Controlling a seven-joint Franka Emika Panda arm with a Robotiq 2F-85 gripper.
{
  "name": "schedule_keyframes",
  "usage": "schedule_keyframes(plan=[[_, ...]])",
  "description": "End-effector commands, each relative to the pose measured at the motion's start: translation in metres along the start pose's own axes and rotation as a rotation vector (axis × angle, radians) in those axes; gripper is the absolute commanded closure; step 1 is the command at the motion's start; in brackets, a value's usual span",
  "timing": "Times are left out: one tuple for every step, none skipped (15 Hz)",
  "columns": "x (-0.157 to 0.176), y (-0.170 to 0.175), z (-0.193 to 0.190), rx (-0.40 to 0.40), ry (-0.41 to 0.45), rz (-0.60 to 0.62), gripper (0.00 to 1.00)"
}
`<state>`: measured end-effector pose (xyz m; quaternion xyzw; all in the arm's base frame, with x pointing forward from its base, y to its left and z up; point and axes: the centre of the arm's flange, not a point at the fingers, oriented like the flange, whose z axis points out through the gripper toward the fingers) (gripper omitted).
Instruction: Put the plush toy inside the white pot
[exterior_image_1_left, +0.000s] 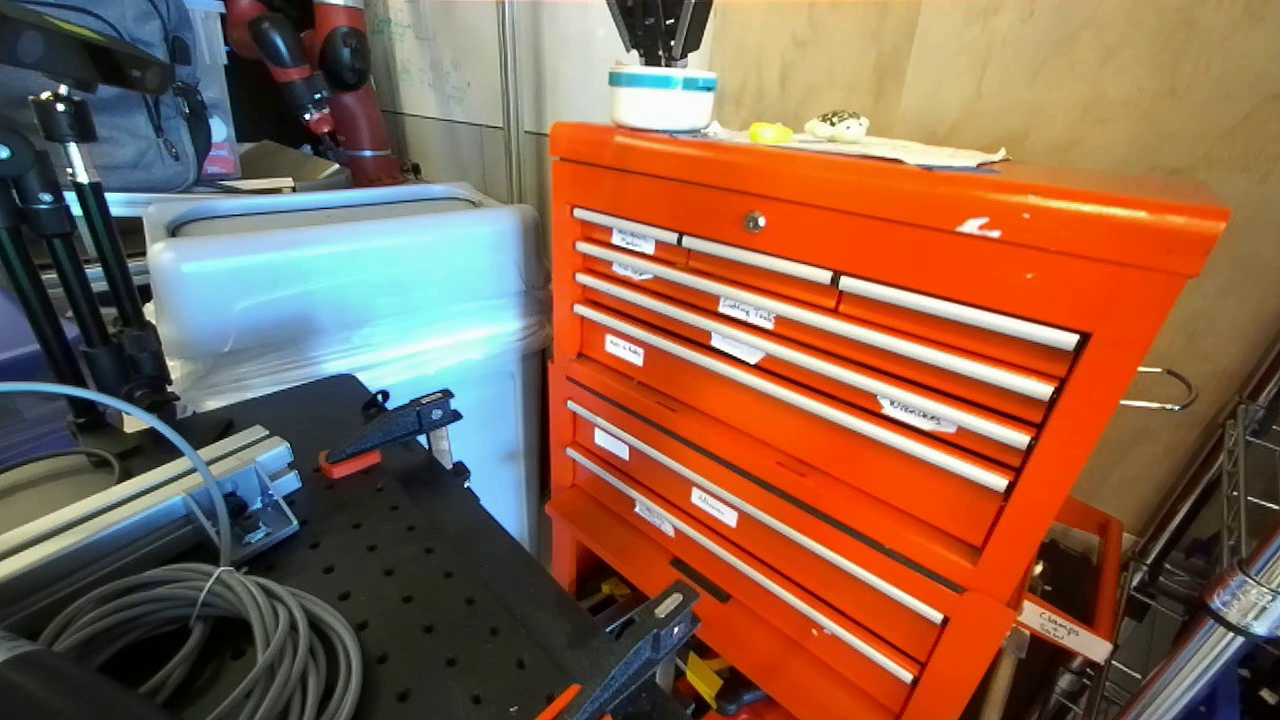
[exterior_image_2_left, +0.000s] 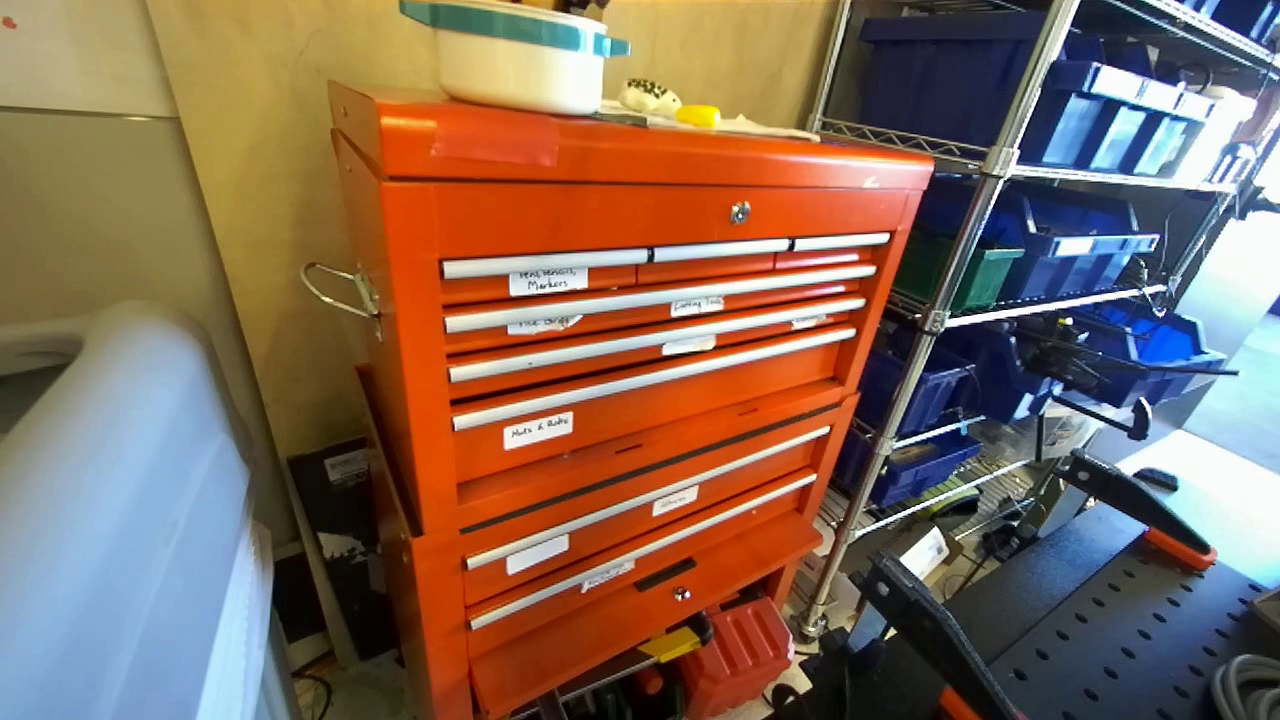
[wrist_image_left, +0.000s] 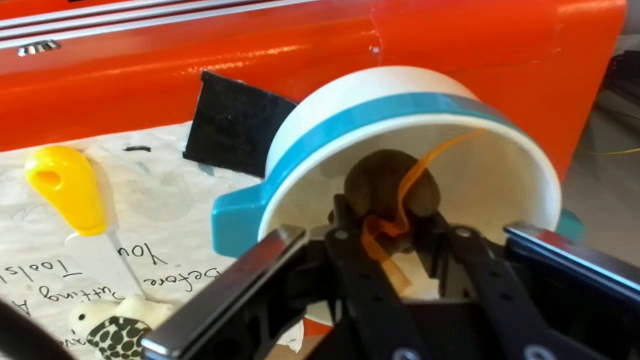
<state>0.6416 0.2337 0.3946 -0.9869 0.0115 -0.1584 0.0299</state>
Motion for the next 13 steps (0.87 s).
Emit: schedule_keyframes(plan=[[0.004,0.001,-0.011,-0.01,0.041,0.01,0.36],[0.005,0.003,-0.015,-0.009,0.046,0.012,0.29],[0.007,0.005,-0.02,-0.008,0.047,0.014,0.21],[0.008,0.007,-0.026,-0.005,0.047,0.018,0.15],[0.011,0.01,-0.033,0.0,0.046,0.021,0.08],[0.013,0.013,-0.041,0.007,0.043,0.028,0.01],[0.015,0.019,-0.052,0.023,0.011,0.044,0.0],[0.016,0.025,-0.062,0.032,-0.028,0.058,0.0],[0.015,0.034,-0.074,0.032,-0.088,0.064,0.0],[0.012,0.02,-0.044,0.019,-0.025,0.054,0.0],[0.012,0.025,-0.054,0.024,-0.053,0.058,0.0],[0.012,0.029,-0.062,0.027,-0.064,0.06,0.0],[0.012,0.031,-0.068,0.03,-0.067,0.062,0.0]])
